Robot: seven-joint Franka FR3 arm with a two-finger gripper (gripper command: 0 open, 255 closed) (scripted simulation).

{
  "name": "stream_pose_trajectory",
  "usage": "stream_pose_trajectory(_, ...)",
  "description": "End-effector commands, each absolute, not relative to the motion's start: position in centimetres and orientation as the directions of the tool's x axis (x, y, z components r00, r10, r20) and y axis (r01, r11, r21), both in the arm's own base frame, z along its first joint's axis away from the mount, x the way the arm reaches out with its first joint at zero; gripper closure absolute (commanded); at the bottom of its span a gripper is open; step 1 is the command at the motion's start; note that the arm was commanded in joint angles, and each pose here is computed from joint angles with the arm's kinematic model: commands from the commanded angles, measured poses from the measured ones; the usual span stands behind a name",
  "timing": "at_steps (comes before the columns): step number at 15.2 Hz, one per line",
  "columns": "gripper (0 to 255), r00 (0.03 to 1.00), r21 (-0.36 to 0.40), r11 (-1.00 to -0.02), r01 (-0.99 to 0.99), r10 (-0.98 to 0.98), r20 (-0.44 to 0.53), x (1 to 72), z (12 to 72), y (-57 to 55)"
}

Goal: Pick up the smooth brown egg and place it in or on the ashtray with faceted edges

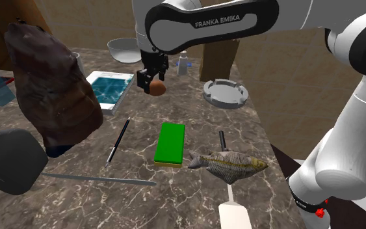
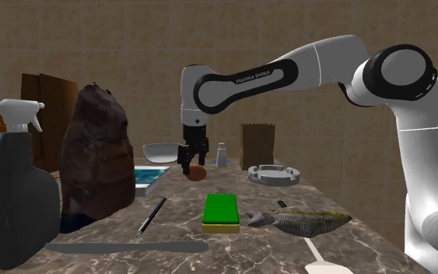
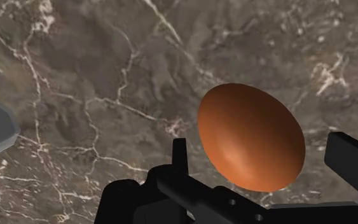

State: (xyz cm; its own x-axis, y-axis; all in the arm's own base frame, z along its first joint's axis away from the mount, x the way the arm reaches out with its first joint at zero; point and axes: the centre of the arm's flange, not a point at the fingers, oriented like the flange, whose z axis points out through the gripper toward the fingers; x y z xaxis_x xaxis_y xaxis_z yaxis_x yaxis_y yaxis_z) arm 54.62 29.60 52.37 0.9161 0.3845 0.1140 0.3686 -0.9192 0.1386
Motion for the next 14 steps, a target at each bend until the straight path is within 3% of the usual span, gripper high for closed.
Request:
stream_pose_trajectory(1,0,0.916,0.139,-0.919,0.369,0.385,0.115,54.84,51.46,29.46)
stream_pose_trajectory(9,0,0.916,0.139,-0.919,0.369,0.385,0.115,54.89,51.16,29.43)
stream_pose_trajectory(10,255,0.916,0.139,-0.919,0.369,0.385,0.115,54.89,51.16,29.43)
stream_pose_trajectory(14,255,0.916,0.139,-0.919,0.369,0.385,0.115,54.90,51.16,29.43)
